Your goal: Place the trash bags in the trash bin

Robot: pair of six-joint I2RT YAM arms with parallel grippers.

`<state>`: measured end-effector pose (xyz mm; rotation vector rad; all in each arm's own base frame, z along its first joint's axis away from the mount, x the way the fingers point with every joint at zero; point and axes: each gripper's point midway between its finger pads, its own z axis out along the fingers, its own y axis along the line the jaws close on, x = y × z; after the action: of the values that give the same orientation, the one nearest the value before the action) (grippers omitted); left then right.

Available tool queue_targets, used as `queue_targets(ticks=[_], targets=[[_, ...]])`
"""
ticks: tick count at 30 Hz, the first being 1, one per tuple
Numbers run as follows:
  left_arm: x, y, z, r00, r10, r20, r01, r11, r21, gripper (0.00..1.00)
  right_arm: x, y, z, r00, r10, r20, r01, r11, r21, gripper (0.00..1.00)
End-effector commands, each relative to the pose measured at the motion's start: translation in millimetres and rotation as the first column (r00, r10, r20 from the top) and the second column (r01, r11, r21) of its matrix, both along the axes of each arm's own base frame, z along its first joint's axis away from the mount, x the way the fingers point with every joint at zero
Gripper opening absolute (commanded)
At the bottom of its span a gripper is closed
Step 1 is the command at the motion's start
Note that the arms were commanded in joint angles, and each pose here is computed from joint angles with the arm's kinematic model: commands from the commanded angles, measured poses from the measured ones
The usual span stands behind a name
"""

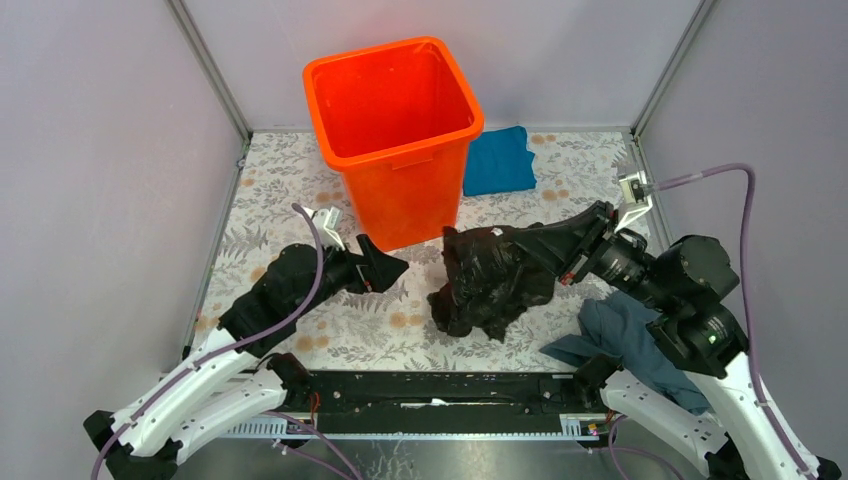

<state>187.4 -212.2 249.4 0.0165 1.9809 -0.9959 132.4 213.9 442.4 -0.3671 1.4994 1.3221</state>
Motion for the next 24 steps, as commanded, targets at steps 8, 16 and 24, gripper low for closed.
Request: queue_targets(ticks=[8,16,24], targets=[[-57,-46,60,0.913,-0.392,0.116,0.408,0.887,-0.216,0.99,41,13,-37,0.981,-0.100,-0.164,0.070,0.982,-0.176,0.00],[-44,-59,43,0.922,-0.378,0.083,0.386,0.886,-0.259,0.99,45,-22,-19,0.964,-0.257,-0.061,0.237,0.944,-0.229,0.00],[11,-80,26,0.961,-0.247,0.122,0.250,0.968,-0.011,0.99,39,-74,-61,0.879,-0.466,-0.102,0.415,0.853,-0.316,0.00]])
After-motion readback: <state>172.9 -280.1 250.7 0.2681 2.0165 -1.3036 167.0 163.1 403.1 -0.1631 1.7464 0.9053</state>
